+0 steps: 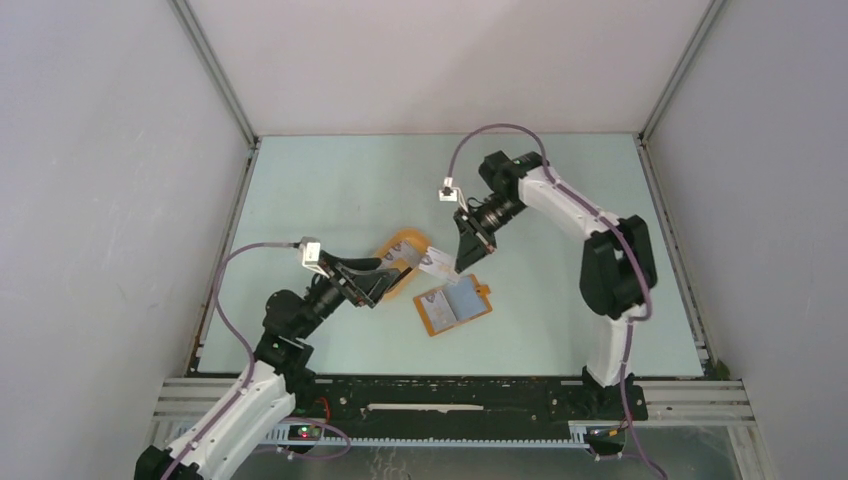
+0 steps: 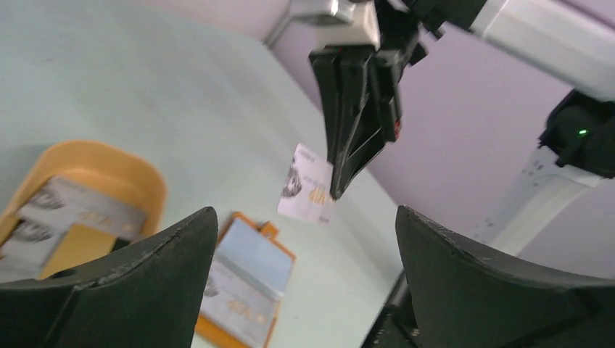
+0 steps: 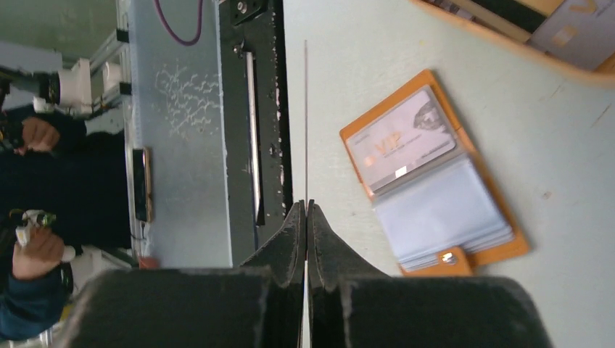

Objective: Put the credit cards into the card holder
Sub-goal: Pick up the credit card from the storage box.

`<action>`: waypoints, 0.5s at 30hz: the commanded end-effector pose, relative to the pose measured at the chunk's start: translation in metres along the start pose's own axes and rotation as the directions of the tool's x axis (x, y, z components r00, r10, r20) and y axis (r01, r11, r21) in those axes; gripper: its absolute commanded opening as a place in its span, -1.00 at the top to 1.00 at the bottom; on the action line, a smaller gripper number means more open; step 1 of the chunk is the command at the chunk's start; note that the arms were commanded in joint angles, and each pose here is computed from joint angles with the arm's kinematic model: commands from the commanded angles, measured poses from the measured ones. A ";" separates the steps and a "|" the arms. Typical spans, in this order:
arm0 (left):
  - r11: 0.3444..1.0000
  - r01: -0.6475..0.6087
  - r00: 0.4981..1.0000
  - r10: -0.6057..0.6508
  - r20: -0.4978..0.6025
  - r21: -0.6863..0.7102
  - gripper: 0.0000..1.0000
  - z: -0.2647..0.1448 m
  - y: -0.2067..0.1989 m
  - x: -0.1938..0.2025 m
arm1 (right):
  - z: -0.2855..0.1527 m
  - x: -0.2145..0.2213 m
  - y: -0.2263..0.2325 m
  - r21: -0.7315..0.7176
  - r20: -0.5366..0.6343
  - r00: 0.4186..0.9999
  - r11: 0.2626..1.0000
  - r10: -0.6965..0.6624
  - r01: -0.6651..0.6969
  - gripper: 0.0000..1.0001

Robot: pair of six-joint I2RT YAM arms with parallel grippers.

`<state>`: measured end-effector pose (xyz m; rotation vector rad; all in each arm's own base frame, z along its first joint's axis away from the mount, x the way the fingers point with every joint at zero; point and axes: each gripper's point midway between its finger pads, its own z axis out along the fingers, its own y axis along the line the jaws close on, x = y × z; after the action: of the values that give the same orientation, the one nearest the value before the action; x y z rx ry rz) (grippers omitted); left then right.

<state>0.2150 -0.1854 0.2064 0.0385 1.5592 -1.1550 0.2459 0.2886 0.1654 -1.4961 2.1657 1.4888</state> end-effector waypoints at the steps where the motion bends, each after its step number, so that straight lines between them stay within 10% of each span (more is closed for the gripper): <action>1: 0.971 0.031 0.998 -0.045 0.054 0.238 -0.92 -0.003 -0.049 -0.017 | -0.012 -0.009 0.034 0.044 0.145 0.989 0.999 0.020 -0.027 1.00; 15: 0.937 0.200 0.962 -0.244 0.126 0.286 -0.59 0.009 -0.065 -0.011 | -0.026 -0.021 0.065 -0.189 0.343 0.931 0.980 0.126 -0.063 1.00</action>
<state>0.1882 -0.2193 0.2251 0.0027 1.4154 -1.4633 0.2179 0.2788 0.2038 -1.0827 2.0921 1.7340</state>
